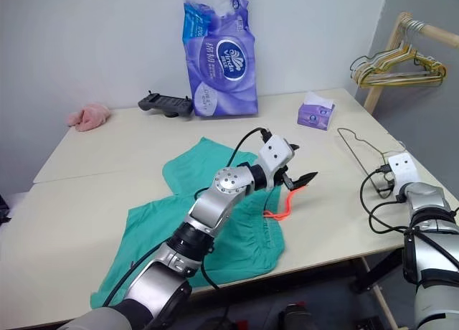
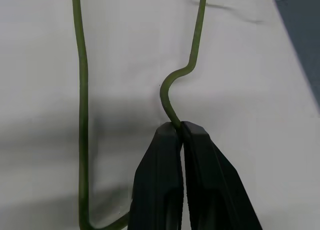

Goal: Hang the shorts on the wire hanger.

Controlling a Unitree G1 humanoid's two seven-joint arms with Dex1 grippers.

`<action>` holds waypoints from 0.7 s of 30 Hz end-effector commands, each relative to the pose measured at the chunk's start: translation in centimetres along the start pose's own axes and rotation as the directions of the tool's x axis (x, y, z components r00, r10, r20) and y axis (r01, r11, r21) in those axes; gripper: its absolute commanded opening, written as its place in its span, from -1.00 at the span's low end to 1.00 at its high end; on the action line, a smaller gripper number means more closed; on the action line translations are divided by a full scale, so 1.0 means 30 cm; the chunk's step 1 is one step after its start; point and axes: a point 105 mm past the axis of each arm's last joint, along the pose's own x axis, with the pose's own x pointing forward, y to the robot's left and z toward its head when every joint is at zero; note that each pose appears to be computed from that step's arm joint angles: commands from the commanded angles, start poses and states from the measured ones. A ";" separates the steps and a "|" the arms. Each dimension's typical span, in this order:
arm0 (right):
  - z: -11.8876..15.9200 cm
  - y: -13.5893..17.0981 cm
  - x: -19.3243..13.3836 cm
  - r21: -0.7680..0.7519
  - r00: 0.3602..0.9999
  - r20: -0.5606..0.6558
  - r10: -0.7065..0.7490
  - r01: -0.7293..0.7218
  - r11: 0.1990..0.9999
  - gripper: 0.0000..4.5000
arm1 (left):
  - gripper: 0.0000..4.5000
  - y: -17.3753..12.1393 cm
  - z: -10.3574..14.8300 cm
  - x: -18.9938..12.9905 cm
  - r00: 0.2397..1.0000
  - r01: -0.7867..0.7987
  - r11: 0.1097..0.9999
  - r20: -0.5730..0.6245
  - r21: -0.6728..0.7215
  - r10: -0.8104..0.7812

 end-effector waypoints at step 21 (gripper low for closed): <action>0.567 0.067 -0.258 -0.695 0.657 0.714 0.243 0.623 0.360 -0.99 | 1.00 0.384 0.156 -0.253 0.981 0.190 0.982 -0.042 0.000 -0.190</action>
